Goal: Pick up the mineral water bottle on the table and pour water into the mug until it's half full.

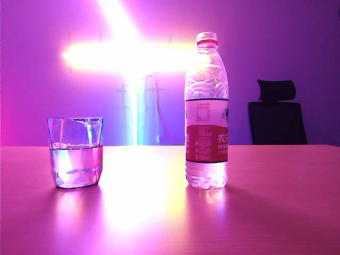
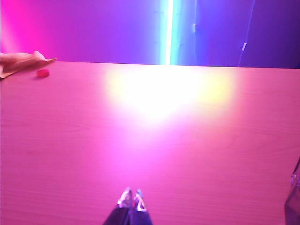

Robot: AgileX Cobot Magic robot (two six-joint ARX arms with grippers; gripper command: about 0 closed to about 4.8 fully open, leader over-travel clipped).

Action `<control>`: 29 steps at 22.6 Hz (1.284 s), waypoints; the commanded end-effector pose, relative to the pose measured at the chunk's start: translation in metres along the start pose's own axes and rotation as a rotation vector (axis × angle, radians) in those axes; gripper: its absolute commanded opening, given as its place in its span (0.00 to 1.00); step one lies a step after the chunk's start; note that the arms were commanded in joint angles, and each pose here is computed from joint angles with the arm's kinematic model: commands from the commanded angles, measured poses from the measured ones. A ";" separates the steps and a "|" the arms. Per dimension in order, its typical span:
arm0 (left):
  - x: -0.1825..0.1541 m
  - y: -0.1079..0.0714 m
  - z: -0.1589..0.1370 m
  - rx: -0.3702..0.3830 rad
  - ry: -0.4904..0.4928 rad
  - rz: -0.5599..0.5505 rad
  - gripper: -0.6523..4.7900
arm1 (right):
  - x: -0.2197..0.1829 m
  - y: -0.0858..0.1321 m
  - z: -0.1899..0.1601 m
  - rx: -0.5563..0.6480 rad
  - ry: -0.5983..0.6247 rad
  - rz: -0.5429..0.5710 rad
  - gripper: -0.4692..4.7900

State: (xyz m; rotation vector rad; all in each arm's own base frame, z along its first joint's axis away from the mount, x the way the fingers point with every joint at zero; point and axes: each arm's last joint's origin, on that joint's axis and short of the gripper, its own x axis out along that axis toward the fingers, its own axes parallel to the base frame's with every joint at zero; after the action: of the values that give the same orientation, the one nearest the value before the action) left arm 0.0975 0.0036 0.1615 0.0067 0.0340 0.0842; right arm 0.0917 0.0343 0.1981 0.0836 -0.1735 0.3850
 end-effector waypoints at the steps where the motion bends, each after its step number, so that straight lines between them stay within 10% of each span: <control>1: 0.000 0.000 0.003 -0.004 -0.016 -0.001 0.12 | -0.001 -0.010 -0.001 -0.031 -0.024 -0.040 0.09; 29: 0.000 0.000 0.003 -0.004 -0.016 0.000 0.12 | -0.013 -0.037 -0.024 -0.090 0.105 -0.371 0.09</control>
State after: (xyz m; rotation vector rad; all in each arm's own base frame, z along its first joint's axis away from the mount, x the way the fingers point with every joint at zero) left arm 0.0975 0.0036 0.1615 0.0068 0.0340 0.0846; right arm 0.0973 -0.0017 0.1696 0.0033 -0.0493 0.0142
